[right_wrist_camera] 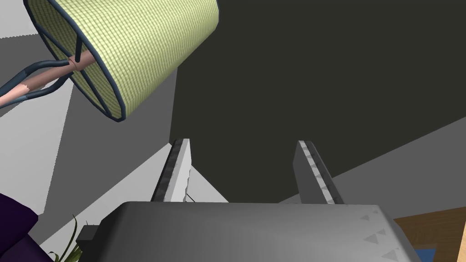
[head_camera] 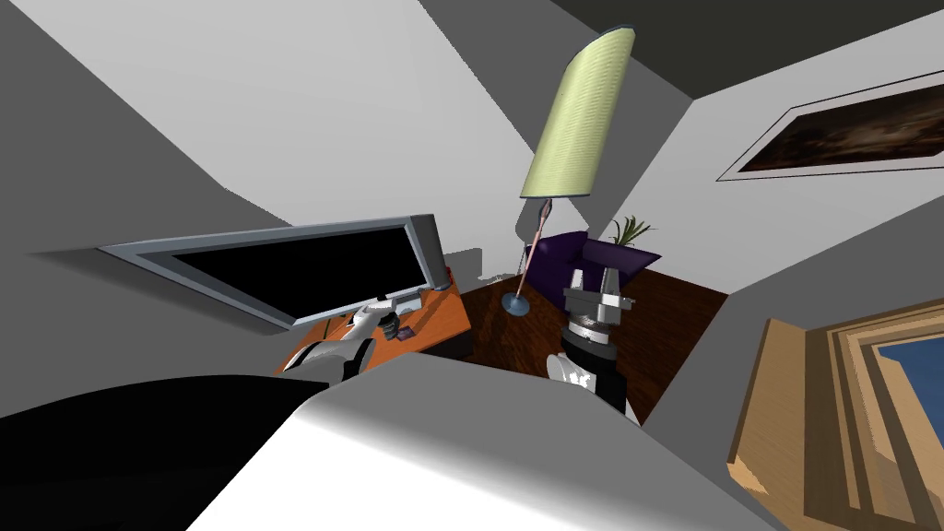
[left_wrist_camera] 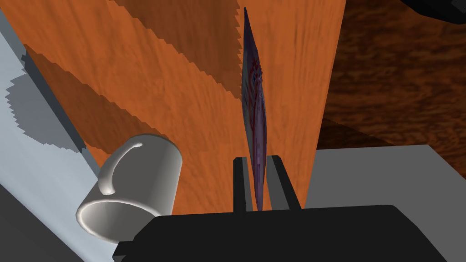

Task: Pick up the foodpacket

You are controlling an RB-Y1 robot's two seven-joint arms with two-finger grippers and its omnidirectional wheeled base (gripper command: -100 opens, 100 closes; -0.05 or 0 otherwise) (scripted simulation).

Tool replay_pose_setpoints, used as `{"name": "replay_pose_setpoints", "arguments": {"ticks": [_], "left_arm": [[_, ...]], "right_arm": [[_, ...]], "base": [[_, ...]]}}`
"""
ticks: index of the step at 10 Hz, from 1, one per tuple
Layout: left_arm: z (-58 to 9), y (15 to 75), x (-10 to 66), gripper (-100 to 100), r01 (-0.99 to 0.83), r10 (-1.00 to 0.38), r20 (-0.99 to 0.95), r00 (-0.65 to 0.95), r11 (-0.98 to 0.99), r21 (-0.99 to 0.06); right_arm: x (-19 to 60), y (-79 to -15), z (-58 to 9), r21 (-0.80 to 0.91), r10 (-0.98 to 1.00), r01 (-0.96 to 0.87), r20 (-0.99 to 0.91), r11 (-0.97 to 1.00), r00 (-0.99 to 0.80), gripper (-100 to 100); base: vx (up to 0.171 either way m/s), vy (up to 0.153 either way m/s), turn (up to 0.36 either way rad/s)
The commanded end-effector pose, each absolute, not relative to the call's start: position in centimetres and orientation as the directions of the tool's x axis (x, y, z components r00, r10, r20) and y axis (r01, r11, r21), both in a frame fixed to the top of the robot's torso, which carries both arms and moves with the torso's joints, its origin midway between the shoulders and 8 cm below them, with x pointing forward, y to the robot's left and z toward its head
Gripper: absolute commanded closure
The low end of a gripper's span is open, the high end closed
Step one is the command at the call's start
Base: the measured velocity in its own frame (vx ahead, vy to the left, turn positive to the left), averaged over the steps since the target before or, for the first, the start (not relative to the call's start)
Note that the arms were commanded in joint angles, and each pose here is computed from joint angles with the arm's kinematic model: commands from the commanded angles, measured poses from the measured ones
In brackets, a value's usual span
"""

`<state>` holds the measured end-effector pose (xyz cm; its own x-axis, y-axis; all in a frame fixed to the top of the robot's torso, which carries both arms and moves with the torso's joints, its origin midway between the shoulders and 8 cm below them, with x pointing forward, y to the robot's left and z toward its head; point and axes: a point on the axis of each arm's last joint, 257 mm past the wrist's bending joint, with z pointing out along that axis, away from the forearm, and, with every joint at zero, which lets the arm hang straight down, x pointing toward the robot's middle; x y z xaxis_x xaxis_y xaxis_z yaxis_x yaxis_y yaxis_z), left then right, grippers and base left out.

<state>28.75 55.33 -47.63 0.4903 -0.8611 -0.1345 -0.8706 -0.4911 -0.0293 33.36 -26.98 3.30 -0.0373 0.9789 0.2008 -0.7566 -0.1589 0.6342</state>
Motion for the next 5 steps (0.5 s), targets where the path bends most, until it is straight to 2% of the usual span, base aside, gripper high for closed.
{"name": "replay_pose_setpoints", "arguments": {"ticks": [1, 2, 4, 5], "left_arm": [[-47.6, 55.3, 28.8, 0, -0.871, -0.861, -0.134, 0.49, -0.491, -0.029], [-46.6, 55.7, 29.2, 100, -0.87, -0.86, -0.134, 0.492, -0.493, -0.029], [-46.3, 56.0, 29.2, 100, -0.869, -0.86, -0.134, 0.493, -0.494, -0.031], [-46.1, 56.1, 29.3, 0, -0.869, -0.86, -0.135, 0.493, -0.493, -0.031]], "right_arm": [[33.4, -27.0, 3.3, 0.634, 0.979, -0.757, 0.201, -0.159, -0.037, 0], [33.4, -27.0, 3.3, 0.634, 0.979, -0.757, 0.201, -0.159, -0.037, 0], [33.4, -27.0, 3.3, 0.634, 0.979, -0.757, 0.201, -0.159, -0.037, 0], [33.4, -27.0, 3.3, 0.634, 0.979, -0.757, 0.201, -0.159, -0.037, 0]], "base": [[0.0, 0.0, 0.0], [0.011, 0.011, 0.008], [0.0, 0.0, 0.0], [0.0, 0.0, 0.0]]}}
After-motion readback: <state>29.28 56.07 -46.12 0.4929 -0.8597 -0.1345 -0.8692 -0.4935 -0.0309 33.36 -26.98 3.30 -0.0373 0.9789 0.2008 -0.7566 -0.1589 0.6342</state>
